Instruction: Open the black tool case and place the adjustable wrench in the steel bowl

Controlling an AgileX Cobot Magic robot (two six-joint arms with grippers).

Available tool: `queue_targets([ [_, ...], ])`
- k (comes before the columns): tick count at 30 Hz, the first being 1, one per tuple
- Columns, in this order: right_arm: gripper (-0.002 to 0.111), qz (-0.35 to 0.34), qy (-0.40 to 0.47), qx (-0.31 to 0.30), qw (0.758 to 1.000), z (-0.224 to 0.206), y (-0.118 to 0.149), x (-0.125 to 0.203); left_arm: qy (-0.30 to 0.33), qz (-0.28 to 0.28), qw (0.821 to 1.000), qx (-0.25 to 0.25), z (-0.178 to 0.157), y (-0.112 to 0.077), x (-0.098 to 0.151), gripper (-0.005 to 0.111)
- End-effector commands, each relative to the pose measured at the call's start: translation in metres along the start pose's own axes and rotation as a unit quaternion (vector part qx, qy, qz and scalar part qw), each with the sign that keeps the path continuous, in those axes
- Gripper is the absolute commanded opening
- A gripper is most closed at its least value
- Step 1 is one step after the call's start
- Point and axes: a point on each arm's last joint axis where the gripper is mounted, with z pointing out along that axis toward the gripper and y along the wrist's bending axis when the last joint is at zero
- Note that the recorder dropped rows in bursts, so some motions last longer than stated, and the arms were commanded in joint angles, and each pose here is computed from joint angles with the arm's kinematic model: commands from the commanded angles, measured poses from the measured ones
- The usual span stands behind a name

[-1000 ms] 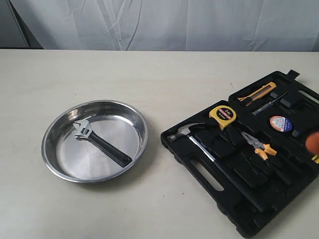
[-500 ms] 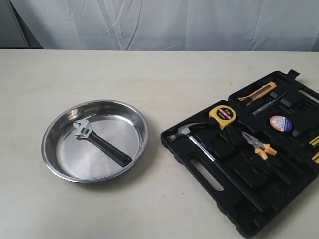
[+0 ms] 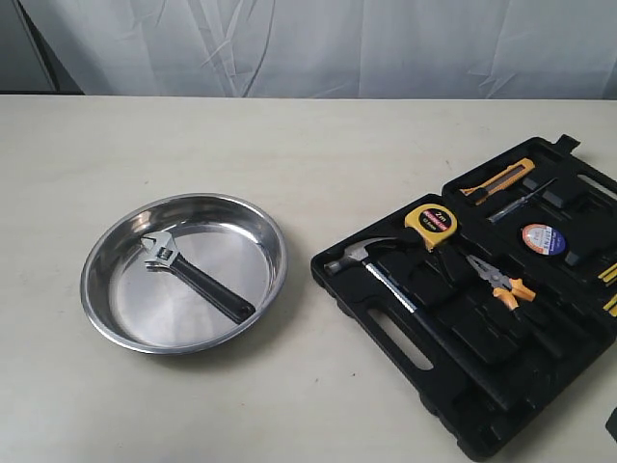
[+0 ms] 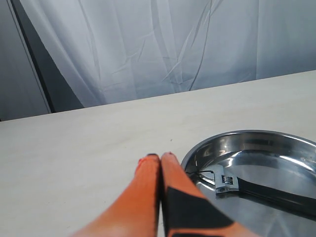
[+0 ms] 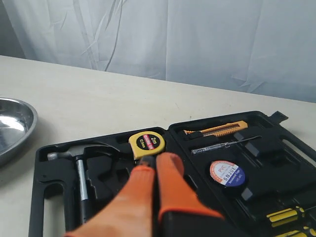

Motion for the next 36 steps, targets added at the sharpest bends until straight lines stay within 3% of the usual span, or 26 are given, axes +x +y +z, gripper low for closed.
queue_targets([
  [1, -0.001, 0.0, -0.003, 0.002, 1.0, -0.0001, -0.0002, 0.0012, -0.001, -0.001, 1.0, 0.001, 0.0001, 0.0, -0.0008, 0.0],
  [15, -0.001, -0.002, -0.003, 0.003, 1.0, -0.0001, -0.0004, 0.0011, -0.001, -0.001, 1.0, 0.001, 0.0001, 0.0, -0.0008, 0.0],
  [20, -0.001, -0.085, 0.024, 0.021, 0.996, 0.0001, -0.004, 0.0066, -0.001, -0.001, 1.0, 0.001, 0.0001, 0.0, -0.0008, 0.0],
  [36, -0.001, -0.078, 0.024, 0.023, 0.996, 0.001, -0.0043, 0.009, -0.001, -0.001, 1.0, 0.001, 0.0001, 0.0, -0.0008, 0.0],
])
